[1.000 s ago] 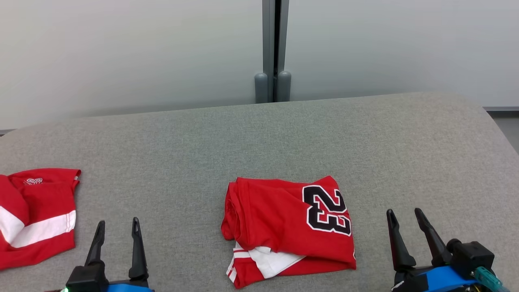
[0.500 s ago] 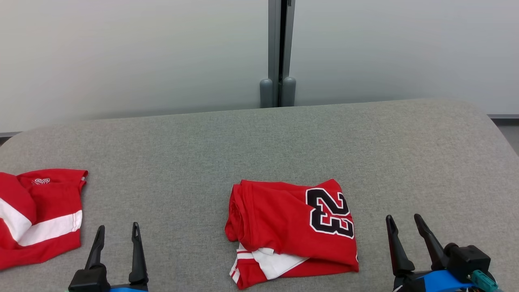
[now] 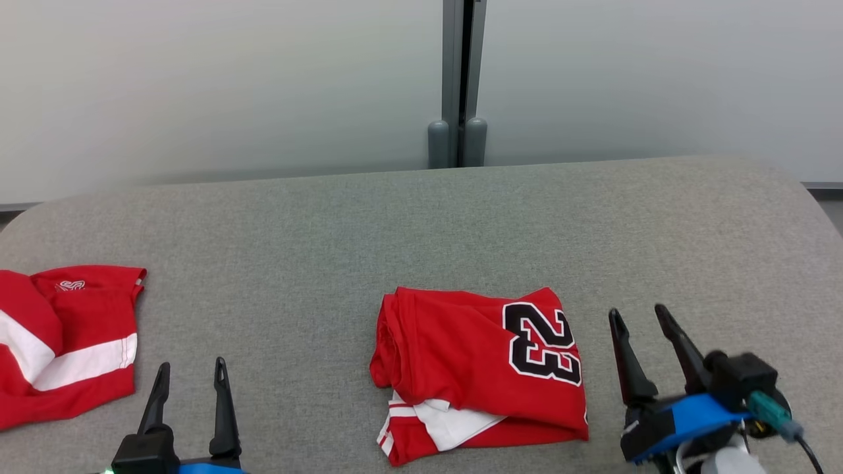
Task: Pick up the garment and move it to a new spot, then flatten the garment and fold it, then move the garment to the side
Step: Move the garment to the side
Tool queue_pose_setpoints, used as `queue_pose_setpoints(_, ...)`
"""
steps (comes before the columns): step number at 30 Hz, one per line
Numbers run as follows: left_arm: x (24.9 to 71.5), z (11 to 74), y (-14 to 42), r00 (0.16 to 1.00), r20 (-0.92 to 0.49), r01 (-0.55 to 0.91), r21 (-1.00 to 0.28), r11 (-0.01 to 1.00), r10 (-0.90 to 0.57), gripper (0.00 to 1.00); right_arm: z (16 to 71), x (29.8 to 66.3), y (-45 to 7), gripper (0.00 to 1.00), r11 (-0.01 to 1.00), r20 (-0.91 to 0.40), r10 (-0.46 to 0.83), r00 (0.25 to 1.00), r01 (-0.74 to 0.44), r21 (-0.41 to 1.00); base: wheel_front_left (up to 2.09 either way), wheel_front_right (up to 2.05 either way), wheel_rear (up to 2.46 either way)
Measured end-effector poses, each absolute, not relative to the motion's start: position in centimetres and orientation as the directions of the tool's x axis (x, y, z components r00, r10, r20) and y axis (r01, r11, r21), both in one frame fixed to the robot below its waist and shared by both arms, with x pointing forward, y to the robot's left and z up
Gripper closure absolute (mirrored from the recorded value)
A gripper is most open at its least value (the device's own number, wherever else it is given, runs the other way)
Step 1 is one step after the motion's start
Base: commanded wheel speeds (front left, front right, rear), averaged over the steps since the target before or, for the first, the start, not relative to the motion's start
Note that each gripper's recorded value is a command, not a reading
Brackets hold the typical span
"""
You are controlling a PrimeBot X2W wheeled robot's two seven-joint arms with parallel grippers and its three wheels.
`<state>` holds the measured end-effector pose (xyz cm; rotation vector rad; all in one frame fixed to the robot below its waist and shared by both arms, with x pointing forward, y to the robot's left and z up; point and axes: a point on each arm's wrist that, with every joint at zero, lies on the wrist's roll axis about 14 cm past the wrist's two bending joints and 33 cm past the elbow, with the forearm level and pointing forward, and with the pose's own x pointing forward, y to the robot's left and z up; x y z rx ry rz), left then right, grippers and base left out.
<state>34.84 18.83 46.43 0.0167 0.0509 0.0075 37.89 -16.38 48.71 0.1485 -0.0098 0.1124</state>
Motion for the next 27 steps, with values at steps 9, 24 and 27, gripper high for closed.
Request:
queue_pose_setpoints(9,35.7,46.5,19.4,0.998,-0.049,-0.024,0.015,1.0,0.024,0.0,47.9,42.0,-14.3,0.0,0.976,-0.034,0.2,0.979,-0.196,0.099,0.0,0.0,0.0)
queue_pose_setpoints(24,36.0,45.3,21.0,0.994,-0.086,-0.069,0.017,0.998,0.07,0.0,36.8,40.6,-12.3,0.0,0.968,-0.403,0.251,0.88,-0.222,0.117,0.0,0.0,0.0)
queue_pose_setpoints(27,36.1,45.3,20.9,0.994,-0.086,-0.072,0.019,0.997,0.073,0.0,36.1,40.0,-11.9,0.0,0.966,-0.423,0.256,0.869,-0.219,0.134,0.0,0.0,0.0)
